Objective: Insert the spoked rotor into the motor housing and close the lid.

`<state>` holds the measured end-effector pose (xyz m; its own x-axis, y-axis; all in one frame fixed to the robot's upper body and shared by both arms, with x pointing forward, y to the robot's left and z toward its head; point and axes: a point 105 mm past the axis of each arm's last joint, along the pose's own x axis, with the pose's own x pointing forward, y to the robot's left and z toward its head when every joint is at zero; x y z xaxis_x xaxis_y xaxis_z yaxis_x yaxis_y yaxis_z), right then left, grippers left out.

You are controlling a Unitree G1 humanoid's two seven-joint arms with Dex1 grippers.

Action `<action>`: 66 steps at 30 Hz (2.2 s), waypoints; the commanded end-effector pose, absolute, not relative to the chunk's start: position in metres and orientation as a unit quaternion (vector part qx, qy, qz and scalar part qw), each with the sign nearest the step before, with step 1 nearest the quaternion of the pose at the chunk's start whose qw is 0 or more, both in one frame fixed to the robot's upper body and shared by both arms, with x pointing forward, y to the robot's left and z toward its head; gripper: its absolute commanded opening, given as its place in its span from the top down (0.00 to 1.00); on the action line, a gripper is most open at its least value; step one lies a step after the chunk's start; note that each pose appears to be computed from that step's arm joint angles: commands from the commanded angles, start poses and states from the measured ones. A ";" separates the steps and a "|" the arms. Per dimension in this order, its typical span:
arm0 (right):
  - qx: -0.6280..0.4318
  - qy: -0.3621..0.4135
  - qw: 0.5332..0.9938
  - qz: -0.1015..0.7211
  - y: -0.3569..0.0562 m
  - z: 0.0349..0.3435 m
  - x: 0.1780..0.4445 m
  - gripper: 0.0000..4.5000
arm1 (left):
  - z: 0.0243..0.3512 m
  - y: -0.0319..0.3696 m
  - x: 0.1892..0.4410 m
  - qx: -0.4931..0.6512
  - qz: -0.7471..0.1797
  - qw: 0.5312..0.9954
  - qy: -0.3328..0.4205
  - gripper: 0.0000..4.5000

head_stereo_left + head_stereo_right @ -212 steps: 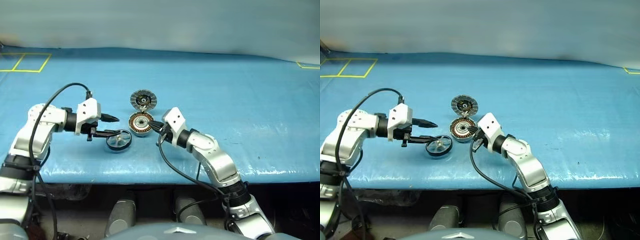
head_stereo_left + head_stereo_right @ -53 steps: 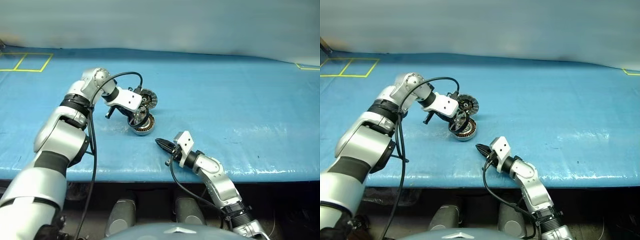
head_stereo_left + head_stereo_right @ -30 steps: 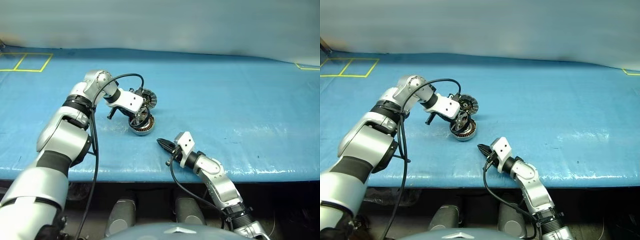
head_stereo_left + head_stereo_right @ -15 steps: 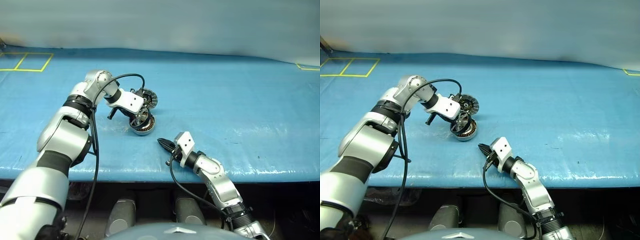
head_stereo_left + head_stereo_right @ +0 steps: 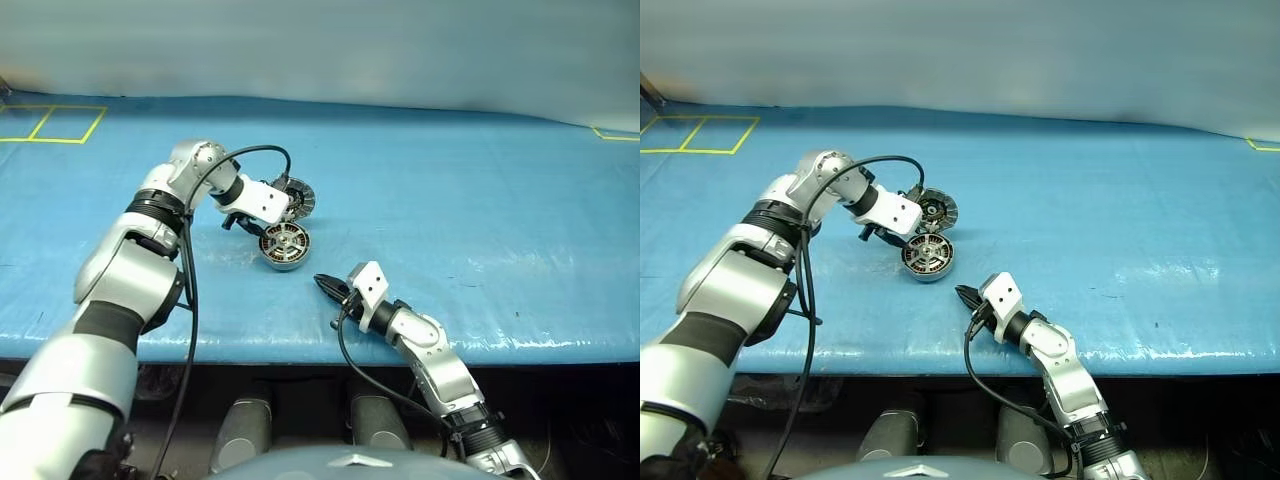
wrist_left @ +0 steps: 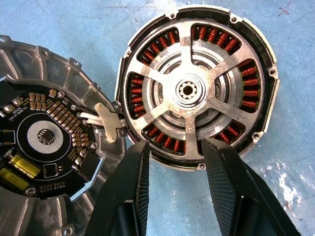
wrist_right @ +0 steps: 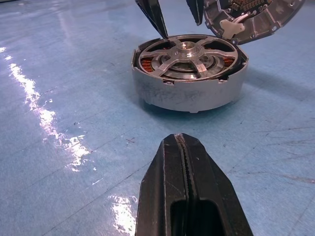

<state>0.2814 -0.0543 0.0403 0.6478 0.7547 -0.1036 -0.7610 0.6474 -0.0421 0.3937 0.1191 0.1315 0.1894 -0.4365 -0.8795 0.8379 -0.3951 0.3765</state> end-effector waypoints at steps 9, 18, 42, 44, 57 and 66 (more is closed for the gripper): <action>-0.067 -0.027 0.936 0.345 -0.066 0.079 0.306 1.00 | 0.155 0.141 0.370 0.468 -0.642 0.594 0.126 0.60; -0.126 -0.033 0.954 0.271 -0.069 0.116 0.339 1.00 | 0.124 0.150 0.337 0.308 -0.569 0.761 0.049 0.60; -0.119 0.039 0.968 0.218 -0.088 0.099 0.364 1.00 | 0.155 0.172 0.400 0.144 -0.303 0.942 -0.029 0.87; -0.115 0.042 0.970 0.212 -0.092 0.097 0.359 1.00 | 0.164 0.172 0.420 0.150 -0.266 0.952 -0.030 0.99; -0.114 0.044 0.975 0.184 -0.103 0.094 0.340 1.00 | 0.190 0.098 0.451 0.129 -0.407 0.904 0.024 0.99; -0.116 0.047 0.976 0.177 -0.103 0.090 0.339 1.00 | 0.191 0.082 0.423 0.062 -0.547 0.833 0.058 0.99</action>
